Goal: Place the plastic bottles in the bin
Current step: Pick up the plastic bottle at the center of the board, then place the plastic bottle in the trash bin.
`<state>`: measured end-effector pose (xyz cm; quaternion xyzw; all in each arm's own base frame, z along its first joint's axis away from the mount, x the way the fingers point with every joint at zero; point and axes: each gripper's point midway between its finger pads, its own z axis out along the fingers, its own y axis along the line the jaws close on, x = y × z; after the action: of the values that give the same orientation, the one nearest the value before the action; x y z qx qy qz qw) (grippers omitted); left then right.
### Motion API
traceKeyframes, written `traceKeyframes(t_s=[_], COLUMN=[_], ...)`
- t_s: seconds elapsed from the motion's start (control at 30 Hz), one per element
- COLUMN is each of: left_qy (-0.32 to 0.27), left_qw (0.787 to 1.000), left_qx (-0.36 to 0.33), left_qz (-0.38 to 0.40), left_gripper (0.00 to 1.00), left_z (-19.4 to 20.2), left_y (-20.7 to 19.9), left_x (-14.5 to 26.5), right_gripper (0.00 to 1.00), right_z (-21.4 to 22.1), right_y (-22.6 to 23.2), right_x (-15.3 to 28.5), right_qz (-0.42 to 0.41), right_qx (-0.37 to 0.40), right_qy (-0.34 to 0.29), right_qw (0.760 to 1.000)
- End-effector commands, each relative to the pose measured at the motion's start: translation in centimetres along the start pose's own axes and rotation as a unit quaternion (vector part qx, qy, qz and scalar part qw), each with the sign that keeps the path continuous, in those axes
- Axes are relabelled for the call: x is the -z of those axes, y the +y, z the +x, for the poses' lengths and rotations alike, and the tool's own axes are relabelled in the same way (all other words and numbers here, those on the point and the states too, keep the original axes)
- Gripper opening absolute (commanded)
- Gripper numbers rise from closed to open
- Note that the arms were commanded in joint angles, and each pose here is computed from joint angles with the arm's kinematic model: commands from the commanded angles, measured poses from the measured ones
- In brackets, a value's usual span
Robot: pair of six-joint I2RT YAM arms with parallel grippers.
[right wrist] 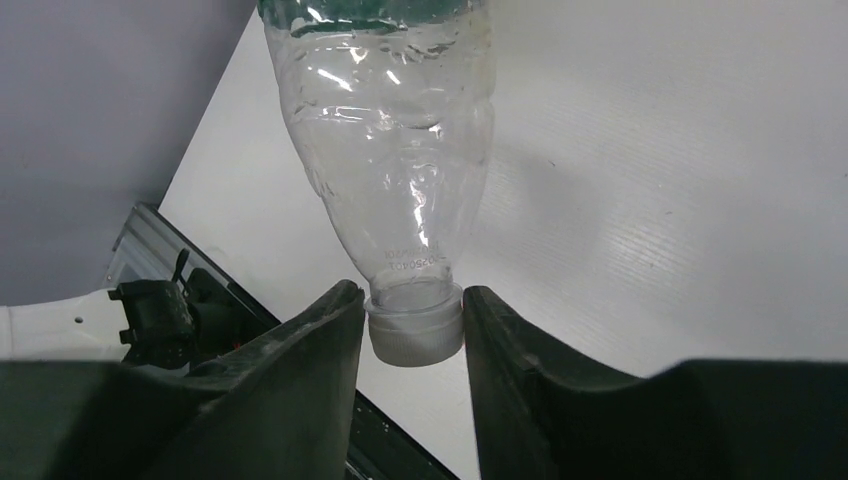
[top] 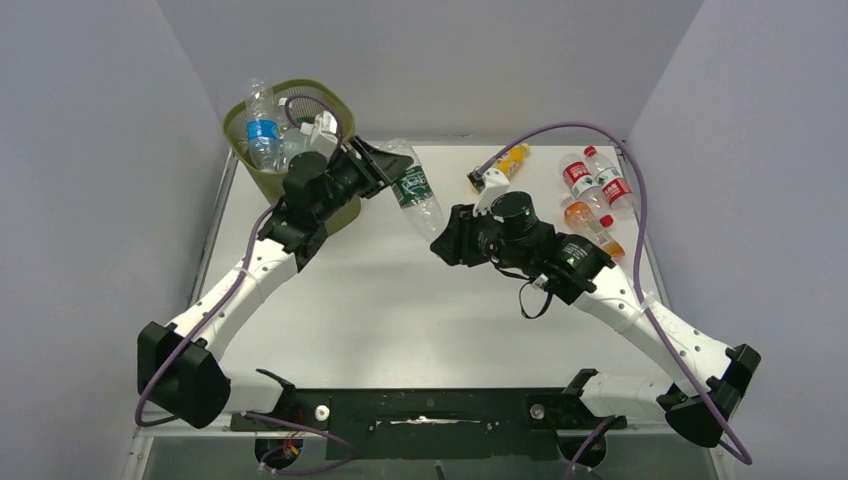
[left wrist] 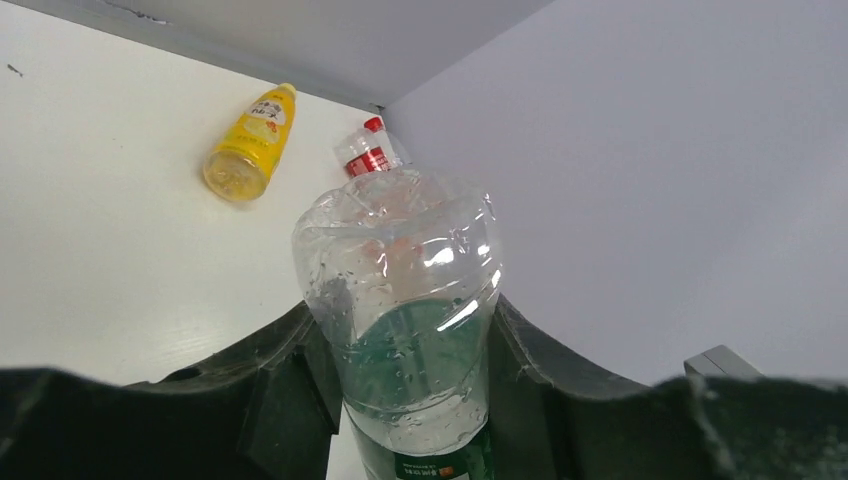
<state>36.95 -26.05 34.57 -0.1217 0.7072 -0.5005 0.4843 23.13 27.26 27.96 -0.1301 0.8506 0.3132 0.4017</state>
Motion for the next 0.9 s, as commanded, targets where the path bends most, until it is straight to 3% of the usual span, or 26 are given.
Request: traceKeyframes(t_s=[0.0, 0.1, 0.3, 0.47, 0.63, 0.87], left_qy=[-0.029, -0.044, -0.139, -0.203, -0.263, -0.312], left_qw=[0.996, 0.994, 0.974, 0.950, 0.922, 0.883], left_qx=[-0.062, -0.086, -0.166, -0.210, -0.279, -0.351], left_qz=[0.048, 0.055, 0.072, 0.110, 0.063, -0.006], left_gripper=[0.37, 0.37, 0.35, 0.32, 0.33, 0.33], left_z=[-5.1, -8.8, -21.5, -29.2, -33.5, -35.3], left_y=[-3.4, -3.5, -5.1, -6.6, -5.2, -0.3], left_x=[0.0, -0.1, 1.3, 2.8, 2.4, 0.4], right_gripper=[0.46, 0.97, 0.98, 0.98, 0.98, 0.98], right_z=[-3.8, -4.6, -4.9, -3.5, -2.1, -1.0], right_y=[1.9, 2.3, 2.1, 1.7, 1.8, 2.0], right_x=[0.5, 0.3, 0.1, -1.0, -2.0, -3.0], right_qz=[-0.019, -0.018, -0.012, -0.013, -0.024, -0.033], right_qx=[0.011, 0.015, 0.017, 0.009, -0.002, -0.011], right_qy=[-0.051, -0.054, -0.054, -0.032, -0.014, 0.008], right_qw=[0.998, 0.998, 0.998, 0.999, 1.000, 0.999])
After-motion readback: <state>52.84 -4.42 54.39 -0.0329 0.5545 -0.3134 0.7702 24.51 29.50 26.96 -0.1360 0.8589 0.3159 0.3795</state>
